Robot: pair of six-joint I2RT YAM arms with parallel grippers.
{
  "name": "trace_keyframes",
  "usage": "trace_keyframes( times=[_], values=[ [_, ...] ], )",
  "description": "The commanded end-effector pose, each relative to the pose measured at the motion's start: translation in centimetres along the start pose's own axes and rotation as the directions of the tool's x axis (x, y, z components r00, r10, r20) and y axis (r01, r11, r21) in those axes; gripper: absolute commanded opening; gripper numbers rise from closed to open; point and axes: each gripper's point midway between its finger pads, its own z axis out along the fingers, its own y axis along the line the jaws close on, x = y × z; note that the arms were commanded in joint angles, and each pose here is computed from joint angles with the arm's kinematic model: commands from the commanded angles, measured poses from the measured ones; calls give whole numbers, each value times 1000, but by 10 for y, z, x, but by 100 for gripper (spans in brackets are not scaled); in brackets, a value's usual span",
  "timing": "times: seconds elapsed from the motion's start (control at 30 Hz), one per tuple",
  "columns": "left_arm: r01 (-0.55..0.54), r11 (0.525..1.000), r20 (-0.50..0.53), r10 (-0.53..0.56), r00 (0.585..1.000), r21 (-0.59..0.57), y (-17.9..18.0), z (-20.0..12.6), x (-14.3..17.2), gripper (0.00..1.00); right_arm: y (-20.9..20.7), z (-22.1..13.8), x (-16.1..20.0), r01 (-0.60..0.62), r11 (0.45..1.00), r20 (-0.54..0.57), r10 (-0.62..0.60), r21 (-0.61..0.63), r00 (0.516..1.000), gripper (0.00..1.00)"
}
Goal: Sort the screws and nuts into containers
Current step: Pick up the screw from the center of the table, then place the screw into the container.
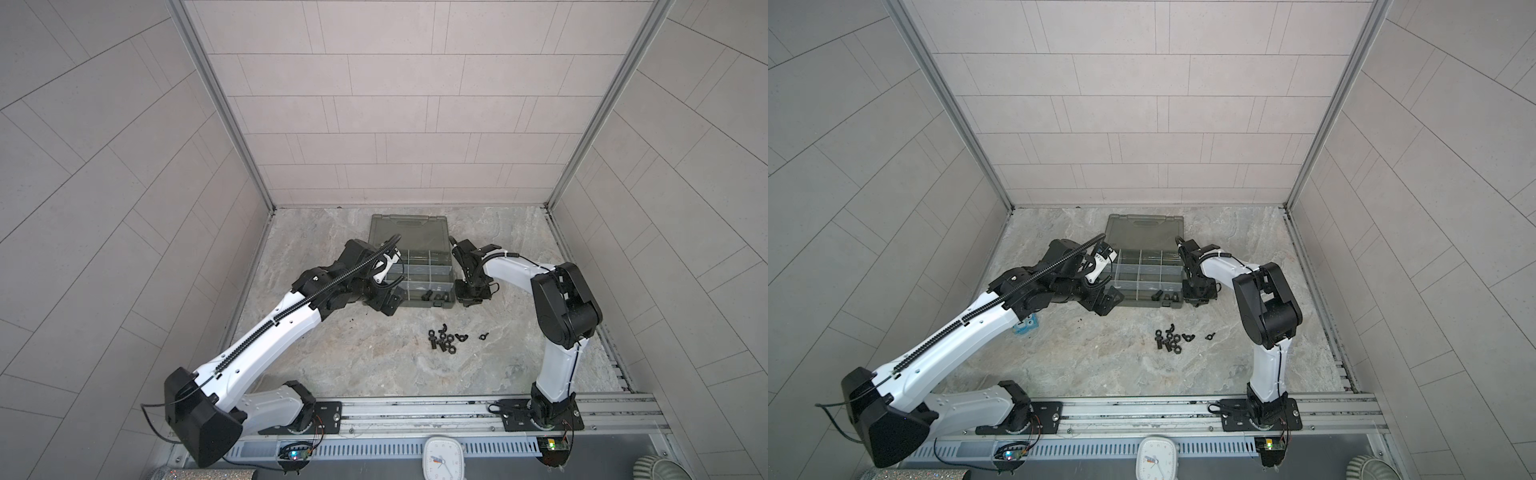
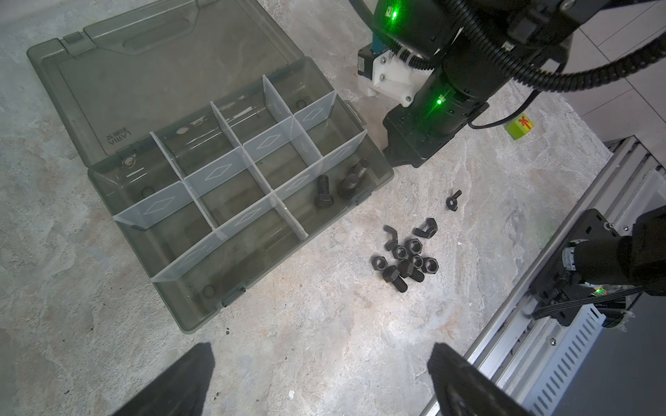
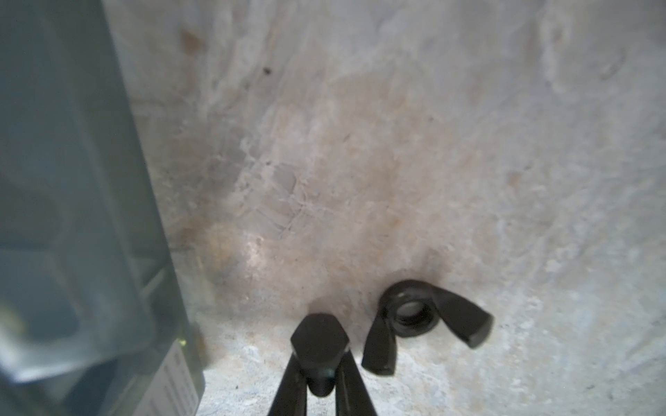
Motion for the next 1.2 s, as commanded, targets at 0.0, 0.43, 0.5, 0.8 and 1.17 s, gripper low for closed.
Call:
trace_keyframes(
  times=[0.0,0.43,0.5,0.8,1.17],
  values=[
    [-1,1000,11,1,1000,-20,4,-7,1,100,-9,4,6,-2,999,-33,4,50,999,12],
    [8,999,3,-7,1000,-51,10,-8,8,100,-3,-56,-8,-6,1000,68,5,14,998,8],
    [10,999,4,-10,1000,-49,9,-9,9,100,3,-65,-12,-9,1000,81,10,-14,997,8],
    [18,998,11,-17,1000,-64,12,-14,10,100,42,-85,-16,38,996,118,-28,-82,993,9],
    [39,996,15,-38,999,-83,15,-21,21,100,78,-79,-14,95,988,114,-82,-122,990,10]
  ],
)
